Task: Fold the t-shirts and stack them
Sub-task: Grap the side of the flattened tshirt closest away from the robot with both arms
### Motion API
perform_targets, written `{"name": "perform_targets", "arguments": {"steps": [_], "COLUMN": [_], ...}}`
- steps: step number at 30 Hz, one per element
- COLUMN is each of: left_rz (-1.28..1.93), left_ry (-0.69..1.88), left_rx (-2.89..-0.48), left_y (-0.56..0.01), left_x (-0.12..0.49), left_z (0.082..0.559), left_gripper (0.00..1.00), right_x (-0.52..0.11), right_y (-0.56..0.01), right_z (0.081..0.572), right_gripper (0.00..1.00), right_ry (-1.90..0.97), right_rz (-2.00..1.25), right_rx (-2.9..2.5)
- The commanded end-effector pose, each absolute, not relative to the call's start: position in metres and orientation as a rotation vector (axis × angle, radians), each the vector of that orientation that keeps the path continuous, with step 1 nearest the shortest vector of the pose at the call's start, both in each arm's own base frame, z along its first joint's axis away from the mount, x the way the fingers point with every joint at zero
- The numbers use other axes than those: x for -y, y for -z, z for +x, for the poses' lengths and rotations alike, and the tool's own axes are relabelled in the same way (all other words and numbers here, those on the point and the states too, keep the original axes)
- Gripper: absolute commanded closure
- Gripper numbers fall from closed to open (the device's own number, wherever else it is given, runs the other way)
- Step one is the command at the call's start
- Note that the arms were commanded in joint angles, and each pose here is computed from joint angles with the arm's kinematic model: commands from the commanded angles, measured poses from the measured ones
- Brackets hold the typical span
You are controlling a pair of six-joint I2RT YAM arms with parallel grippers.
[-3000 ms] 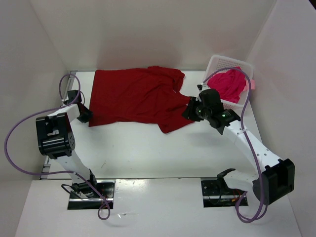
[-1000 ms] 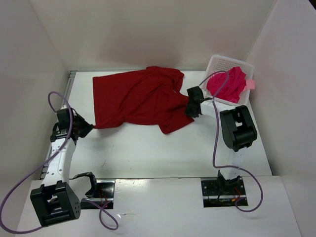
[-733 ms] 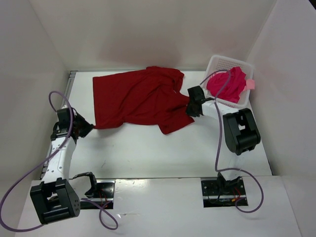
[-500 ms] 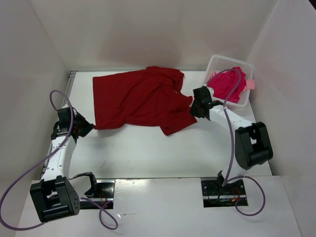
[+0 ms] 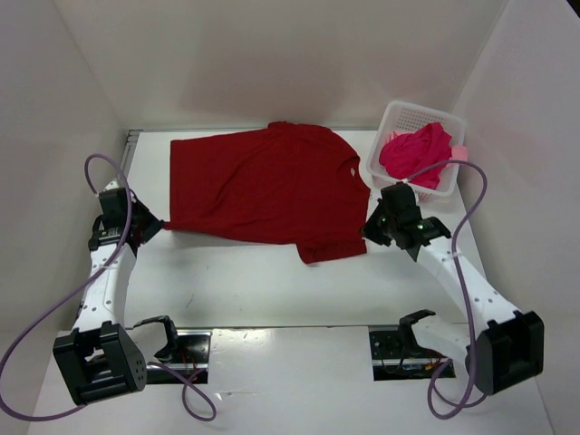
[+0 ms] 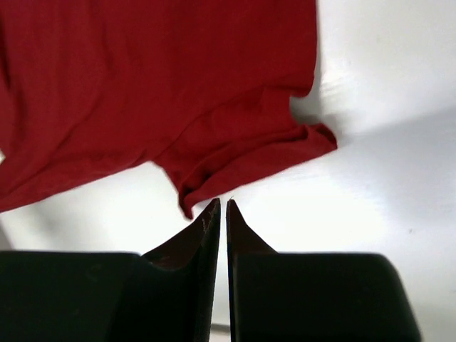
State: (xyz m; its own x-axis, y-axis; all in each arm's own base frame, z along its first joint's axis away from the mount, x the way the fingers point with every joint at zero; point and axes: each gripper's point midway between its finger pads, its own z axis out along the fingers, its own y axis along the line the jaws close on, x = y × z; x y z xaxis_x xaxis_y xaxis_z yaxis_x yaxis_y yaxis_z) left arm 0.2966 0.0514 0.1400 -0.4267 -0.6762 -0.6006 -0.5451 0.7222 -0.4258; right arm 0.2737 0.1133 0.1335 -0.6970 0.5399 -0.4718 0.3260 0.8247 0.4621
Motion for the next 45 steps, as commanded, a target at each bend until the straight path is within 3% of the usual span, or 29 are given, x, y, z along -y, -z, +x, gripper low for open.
{"name": "perform_targets", "arguments": {"steps": [1, 5, 10, 15, 27, 30, 39, 45], "left_rz": [-0.897, -0.903, -0.906, -0.894, -0.89, -0.881, -0.877, -0.877], "left_ry": [0.113, 0.101, 0.1, 0.123, 0.183, 0.196, 0.216, 0.216], "left_rx": [-2.115, -2.113, -2.122, -2.118, -2.146, -2.14, -2.153, -2.153], "left_y": [-0.152, -0.152, -0.15, -0.152, -0.139, -0.141, -0.137, -0.137], "left_x": [-0.067, -0.068, -0.068, -0.065, -0.057, -0.055, -0.052, -0.052], "left_z": [0.298, 0.295, 0.295, 0.298, 0.3, 0.302, 0.302, 0.302], "left_gripper": [0.98, 0.98, 0.98, 0.98, 0.98, 0.98, 0.98, 0.98], "right_x": [-0.113, -0.113, -0.118, -0.11, -0.084, -0.079, -0.076, -0.081], "right_y": [-0.132, -0.141, -0.129, -0.105, -0.058, -0.053, -0.048, -0.035], "right_z": [0.24, 0.229, 0.247, 0.268, 0.288, 0.291, 0.302, 0.306], "right_gripper": [0.88, 0.86, 0.61, 0.57, 0.57, 0.62, 0.62, 0.74], "right_ry": [-0.52, -0.552, -0.54, -0.428, -0.191, -0.176, -0.162, -0.174], "right_rz": [0.737, 0.745, 0.738, 0.758, 0.767, 0.792, 0.795, 0.781], "right_rx": [-2.431, -2.404, -2.419, -2.409, -2.438, -2.438, -2.425, -2.454]}}
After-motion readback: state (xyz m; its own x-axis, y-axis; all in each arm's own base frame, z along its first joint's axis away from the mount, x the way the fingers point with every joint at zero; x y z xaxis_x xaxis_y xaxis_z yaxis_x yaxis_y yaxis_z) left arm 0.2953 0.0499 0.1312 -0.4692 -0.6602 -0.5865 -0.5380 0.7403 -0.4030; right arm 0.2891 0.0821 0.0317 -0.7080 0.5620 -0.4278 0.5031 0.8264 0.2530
